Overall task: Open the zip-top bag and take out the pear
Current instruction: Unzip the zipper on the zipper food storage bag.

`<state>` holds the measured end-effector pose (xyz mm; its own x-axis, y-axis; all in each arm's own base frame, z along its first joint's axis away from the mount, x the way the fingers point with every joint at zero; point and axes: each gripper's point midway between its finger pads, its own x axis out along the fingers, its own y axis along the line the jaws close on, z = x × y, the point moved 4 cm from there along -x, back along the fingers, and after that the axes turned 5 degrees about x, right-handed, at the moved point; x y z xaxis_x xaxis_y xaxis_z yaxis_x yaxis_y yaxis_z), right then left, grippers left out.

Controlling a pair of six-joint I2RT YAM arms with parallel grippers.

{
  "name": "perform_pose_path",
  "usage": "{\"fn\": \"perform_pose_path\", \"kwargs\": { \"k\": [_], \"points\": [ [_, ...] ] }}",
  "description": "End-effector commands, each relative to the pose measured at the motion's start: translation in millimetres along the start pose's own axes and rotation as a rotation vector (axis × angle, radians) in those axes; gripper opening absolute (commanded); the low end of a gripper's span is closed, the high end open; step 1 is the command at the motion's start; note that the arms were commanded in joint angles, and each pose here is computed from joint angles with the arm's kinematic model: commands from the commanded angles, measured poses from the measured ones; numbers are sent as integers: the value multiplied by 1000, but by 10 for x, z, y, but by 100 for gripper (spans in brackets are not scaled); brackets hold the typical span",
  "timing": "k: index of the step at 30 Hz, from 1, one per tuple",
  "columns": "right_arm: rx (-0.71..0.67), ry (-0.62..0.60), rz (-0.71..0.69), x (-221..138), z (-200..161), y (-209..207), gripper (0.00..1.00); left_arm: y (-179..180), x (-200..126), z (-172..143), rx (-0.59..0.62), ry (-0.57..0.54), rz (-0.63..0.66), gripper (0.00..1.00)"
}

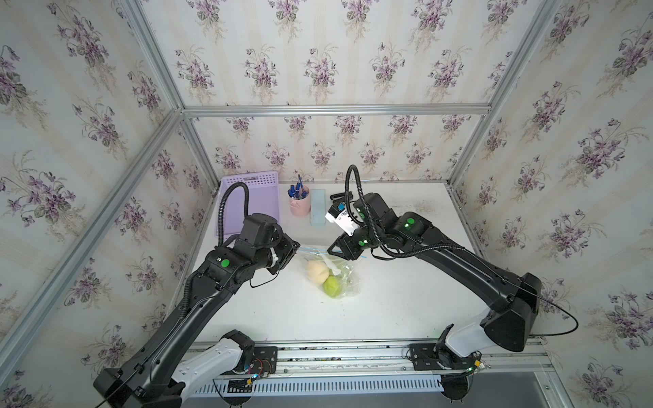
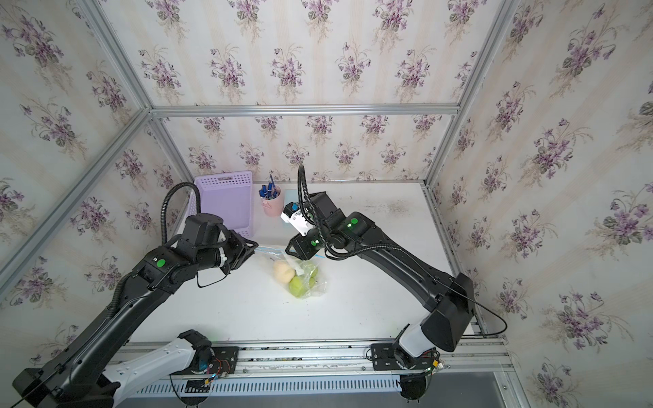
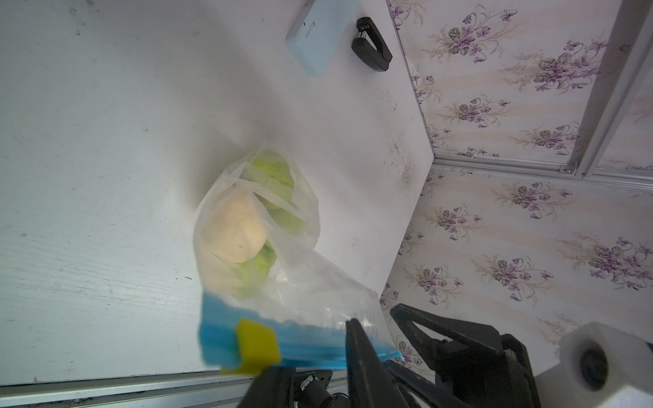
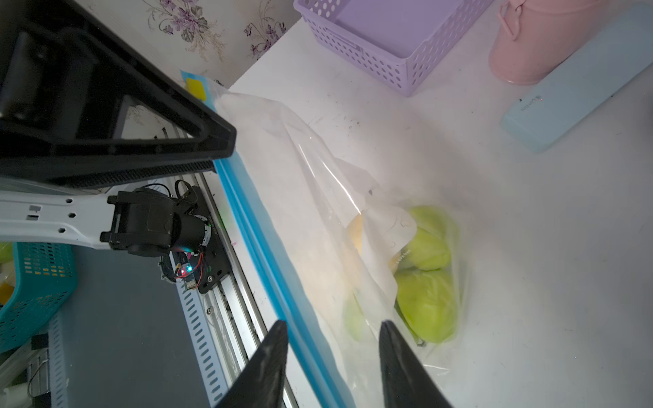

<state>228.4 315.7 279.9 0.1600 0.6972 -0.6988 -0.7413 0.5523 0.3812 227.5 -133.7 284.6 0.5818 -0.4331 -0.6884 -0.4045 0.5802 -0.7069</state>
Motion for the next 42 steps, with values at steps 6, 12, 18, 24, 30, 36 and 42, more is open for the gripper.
{"fn": "perform_pose_path", "kwargs": {
  "k": [6, 12, 18, 24, 30, 36, 42],
  "points": [
    [10, 19, -38, 88, -23, -87, 39, -107, -17, 38, 7, -23, -47, 29],
    [2, 27, -45, 116, 1, -103, 21, -126, -21, 28, 14, -19, -56, 30],
    [10, 45, -24, 185, -15, -94, 0, -196, -87, 37, 20, -25, -94, 37],
    [32, -75, -145, 13, 258, -178, 0, -431, -345, 32, 63, -15, -171, 66],
    [63, -336, -359, -465, 876, -333, 0, -698, -514, 68, 64, -22, -265, 75],
    [80, -325, -402, -495, 923, -468, 0, -1027, -521, 153, 106, -20, -307, 75],
    [136, -503, -602, -993, 1001, -596, 0, -1554, -339, 119, 111, 58, -408, 69]
  ]
}}
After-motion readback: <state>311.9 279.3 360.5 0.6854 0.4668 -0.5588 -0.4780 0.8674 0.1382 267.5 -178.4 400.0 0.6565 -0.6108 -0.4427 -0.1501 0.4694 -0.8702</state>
